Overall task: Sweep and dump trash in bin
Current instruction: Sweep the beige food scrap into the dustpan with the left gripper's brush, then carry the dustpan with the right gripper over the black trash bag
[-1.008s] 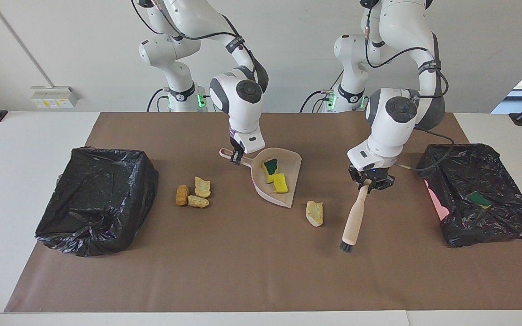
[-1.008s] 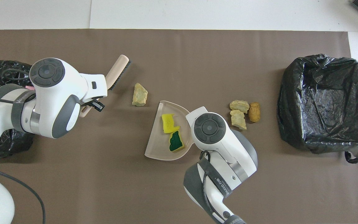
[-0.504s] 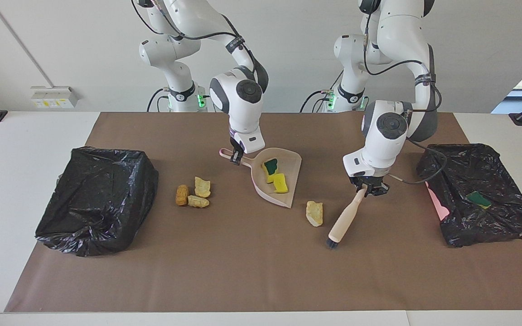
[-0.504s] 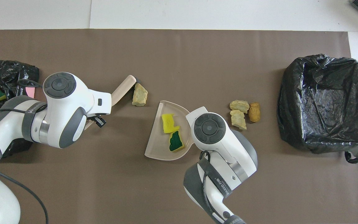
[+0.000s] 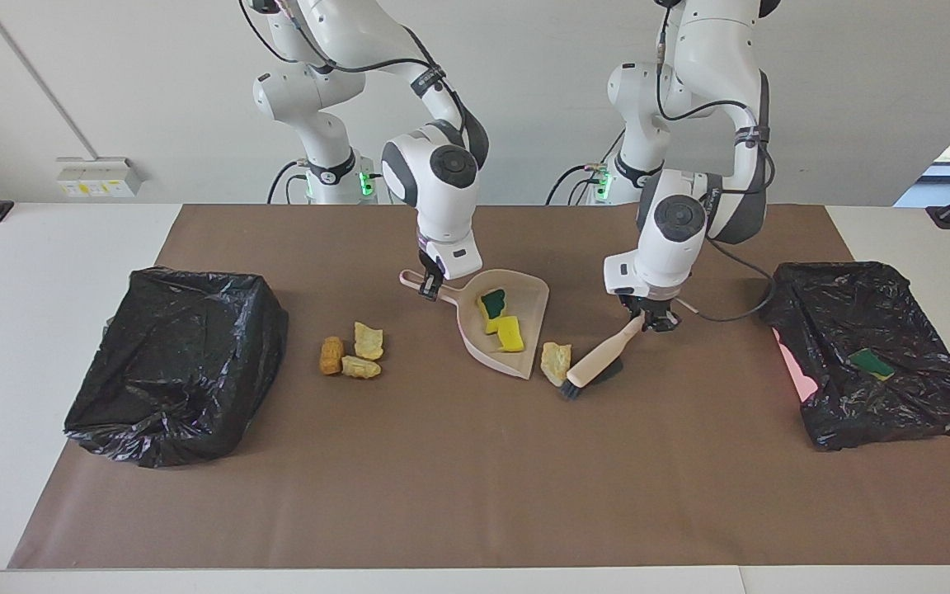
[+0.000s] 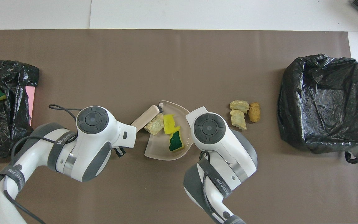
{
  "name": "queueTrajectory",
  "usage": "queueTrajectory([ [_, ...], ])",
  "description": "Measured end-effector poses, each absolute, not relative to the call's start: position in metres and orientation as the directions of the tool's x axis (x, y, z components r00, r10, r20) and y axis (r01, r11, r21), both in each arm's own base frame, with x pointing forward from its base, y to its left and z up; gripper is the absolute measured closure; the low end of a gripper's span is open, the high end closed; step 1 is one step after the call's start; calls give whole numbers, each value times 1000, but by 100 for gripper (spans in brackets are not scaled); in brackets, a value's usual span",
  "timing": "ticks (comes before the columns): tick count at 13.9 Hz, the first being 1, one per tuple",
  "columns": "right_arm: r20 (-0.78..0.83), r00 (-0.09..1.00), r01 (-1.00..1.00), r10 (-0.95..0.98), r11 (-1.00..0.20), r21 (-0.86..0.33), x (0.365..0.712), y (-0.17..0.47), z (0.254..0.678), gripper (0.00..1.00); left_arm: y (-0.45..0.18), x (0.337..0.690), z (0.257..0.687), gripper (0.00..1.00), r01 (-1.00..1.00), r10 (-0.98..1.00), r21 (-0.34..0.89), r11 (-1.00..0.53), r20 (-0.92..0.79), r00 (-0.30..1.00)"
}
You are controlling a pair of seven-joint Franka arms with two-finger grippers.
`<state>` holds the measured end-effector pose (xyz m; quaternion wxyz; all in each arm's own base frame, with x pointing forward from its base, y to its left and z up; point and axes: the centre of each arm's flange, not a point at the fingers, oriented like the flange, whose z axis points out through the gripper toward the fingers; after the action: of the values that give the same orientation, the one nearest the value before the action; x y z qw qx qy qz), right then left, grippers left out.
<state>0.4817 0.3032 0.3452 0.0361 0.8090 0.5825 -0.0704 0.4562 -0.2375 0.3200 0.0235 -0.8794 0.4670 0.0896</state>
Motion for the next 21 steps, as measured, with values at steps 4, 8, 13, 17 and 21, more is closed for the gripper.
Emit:
queueTrajectory([
  [4,-156,316,946,936,-323,-23,481,303,345,68,-274,428,326,73,-687,-682,45,-725,-190,706],
  [8,-156,316,946,936,-323,-23,481,303,345,68,-276,437,346,73,-392,-379,-20,-920,-214,900],
  [13,-154,324,944,934,-330,-20,483,300,351,68,-275,431,348,73,-189,-164,-68,-980,-270,949],
  [17,-149,374,925,916,-379,-10,496,259,394,68,-284,411,347,73,-82,-56,-53,-995,-383,922],
  [21,-103,427,904,899,-426,32,511,178,462,68,-341,356,356,73,-40,-18,-44,-998,-410,912],
])
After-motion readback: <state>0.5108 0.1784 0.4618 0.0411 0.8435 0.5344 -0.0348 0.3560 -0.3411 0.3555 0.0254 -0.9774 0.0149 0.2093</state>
